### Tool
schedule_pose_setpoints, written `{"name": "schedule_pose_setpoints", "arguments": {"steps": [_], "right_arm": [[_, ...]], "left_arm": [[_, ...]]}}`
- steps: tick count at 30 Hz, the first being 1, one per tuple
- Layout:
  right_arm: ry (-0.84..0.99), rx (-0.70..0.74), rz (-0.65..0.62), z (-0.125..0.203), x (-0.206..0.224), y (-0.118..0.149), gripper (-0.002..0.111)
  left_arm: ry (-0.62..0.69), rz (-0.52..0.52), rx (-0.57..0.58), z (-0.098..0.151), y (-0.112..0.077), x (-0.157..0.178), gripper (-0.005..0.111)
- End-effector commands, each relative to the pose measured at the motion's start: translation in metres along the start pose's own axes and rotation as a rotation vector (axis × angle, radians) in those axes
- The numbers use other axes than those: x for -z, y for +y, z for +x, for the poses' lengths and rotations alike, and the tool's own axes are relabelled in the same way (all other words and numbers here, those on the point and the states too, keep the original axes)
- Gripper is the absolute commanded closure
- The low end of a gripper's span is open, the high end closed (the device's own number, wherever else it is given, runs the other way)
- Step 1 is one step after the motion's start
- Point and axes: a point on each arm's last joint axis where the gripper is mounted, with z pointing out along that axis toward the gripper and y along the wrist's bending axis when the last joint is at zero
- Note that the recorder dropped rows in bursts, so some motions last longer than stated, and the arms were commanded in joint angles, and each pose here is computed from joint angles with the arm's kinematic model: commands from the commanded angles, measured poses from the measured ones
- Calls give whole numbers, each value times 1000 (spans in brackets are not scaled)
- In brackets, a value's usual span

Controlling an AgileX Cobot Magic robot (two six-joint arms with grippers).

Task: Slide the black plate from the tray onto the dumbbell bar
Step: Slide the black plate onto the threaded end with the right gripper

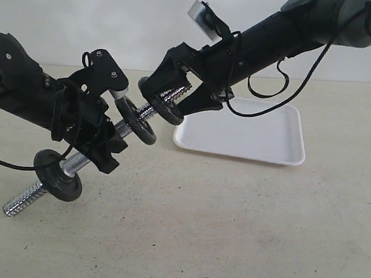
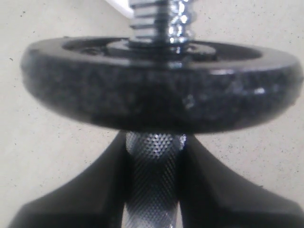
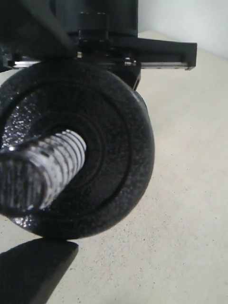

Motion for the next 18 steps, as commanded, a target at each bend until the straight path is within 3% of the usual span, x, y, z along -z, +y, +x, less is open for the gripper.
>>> {"name": "schedule_pose_setpoints", "arguments": {"steps": [1,12,18], "right_arm": [[-16,35,-81,-4,4,18,108],[-36,-34,-109,-6,5,20,108],[-95,-35,-188,-11,3,30,108]], "left_arm": [[-157,-154,59,-26,17,24,102],[-157,-154,59,-26,17,24,102],[-156,-153,59,-26,17,24,102]]}}
